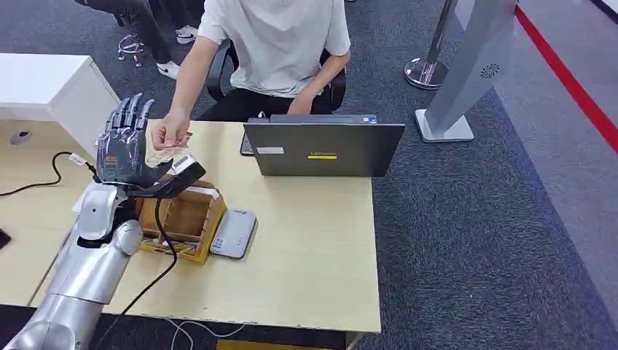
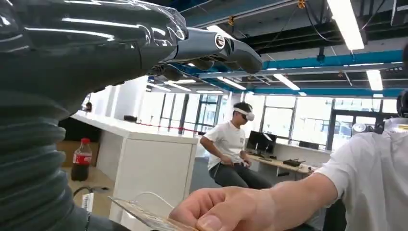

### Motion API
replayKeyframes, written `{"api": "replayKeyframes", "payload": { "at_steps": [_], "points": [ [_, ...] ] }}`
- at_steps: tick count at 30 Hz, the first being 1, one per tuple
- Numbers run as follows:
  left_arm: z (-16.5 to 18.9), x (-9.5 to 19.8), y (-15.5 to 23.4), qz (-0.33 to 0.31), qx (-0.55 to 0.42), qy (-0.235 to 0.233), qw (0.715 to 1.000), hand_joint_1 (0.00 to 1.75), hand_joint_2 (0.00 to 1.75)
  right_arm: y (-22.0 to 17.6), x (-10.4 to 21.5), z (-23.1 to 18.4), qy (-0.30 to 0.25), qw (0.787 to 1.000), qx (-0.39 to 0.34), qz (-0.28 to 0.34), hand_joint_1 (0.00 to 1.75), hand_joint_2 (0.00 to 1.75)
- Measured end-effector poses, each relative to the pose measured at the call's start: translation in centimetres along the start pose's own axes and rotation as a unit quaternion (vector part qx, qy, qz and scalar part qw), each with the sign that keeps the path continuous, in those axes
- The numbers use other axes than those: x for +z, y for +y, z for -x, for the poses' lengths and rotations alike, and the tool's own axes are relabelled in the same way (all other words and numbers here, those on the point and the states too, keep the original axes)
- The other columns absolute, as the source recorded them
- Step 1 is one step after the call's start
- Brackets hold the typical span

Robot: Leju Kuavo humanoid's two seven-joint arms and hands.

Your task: Pass the card to the sensor for recognition and then transmit it.

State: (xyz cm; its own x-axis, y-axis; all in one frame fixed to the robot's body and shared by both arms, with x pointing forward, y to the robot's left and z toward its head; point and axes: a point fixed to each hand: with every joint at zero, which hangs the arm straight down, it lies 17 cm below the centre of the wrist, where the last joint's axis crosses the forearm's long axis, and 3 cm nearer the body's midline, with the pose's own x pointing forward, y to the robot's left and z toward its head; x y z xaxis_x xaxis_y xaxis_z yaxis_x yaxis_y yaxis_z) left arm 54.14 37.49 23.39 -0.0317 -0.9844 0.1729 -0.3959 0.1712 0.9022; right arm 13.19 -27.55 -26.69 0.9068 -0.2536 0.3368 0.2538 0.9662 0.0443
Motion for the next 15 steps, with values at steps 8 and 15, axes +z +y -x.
{"api": "replayKeyframes", "payload": {
  "at_steps": [8,15],
  "points": [
    [-0.9,0.0,-0.1,0.002,0.015,-0.011,1.0,1.75,1.75,-0.3,0.0,0.2,0.005,1.0,-0.002,0.003,0.0,0.0],
    [-1.3,0.0,-0.2,0.003,0.021,-0.014,1.0,1.75,1.75,-0.4,0.0,0.4,0.01,1.0,-0.007,0.004,0.0,0.0]
  ]
}}
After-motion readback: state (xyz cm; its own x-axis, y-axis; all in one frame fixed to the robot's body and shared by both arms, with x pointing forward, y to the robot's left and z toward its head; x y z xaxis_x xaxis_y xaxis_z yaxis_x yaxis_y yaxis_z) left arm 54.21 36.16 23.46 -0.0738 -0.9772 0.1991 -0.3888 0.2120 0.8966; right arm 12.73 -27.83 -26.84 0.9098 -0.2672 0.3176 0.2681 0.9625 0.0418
